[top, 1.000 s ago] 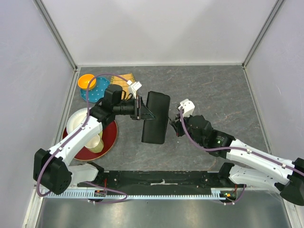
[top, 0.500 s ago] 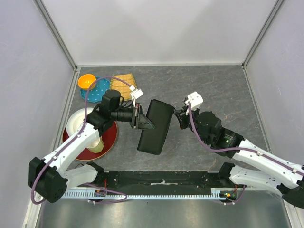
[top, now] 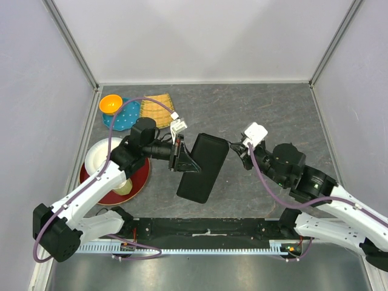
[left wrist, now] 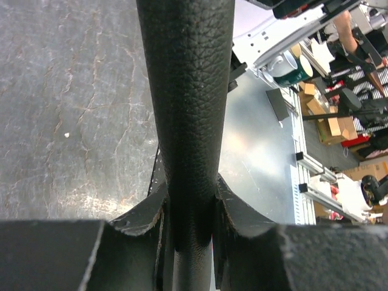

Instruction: Sort the hair-cutting tools

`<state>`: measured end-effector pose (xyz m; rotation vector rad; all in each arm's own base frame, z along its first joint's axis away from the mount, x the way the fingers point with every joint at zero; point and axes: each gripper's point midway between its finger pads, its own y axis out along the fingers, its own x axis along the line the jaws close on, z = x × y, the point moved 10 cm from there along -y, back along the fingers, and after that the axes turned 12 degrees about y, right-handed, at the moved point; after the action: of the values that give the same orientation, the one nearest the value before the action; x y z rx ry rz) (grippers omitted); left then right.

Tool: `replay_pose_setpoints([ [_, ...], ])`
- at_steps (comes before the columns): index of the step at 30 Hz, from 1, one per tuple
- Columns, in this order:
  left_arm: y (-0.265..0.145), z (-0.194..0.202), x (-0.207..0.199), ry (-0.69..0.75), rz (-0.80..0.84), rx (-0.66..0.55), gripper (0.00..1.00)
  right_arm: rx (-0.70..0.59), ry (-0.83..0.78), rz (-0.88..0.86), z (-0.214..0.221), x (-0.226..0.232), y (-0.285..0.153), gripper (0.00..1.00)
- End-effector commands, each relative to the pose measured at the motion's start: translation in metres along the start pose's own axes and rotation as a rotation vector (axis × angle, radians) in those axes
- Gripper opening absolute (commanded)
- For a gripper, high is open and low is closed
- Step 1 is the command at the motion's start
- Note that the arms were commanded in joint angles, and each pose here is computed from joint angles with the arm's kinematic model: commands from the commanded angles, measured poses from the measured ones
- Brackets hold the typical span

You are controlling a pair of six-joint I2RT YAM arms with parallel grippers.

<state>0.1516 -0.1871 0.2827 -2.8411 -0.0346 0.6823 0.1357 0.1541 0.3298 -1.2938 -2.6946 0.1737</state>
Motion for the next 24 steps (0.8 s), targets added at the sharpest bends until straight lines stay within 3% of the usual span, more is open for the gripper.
replay_pose_setpoints([
  [1, -0.002, 0.007, -0.022, 0.075, 0.190, 0.039, 0.02, -0.173, -0.138, 0.032, -0.049, -0.017, -0.038, 0.00],
  [11, 0.019, 0.015, -0.051, 0.161, 0.376, 0.117, 0.02, -0.127, -0.335, -0.088, -0.081, -0.013, -0.047, 0.00],
  [24, 0.050, 0.026, -0.062, 0.201, 0.433, 0.232, 0.02, -0.024, -0.470, -0.205, -0.096, -0.004, -0.038, 0.00],
])
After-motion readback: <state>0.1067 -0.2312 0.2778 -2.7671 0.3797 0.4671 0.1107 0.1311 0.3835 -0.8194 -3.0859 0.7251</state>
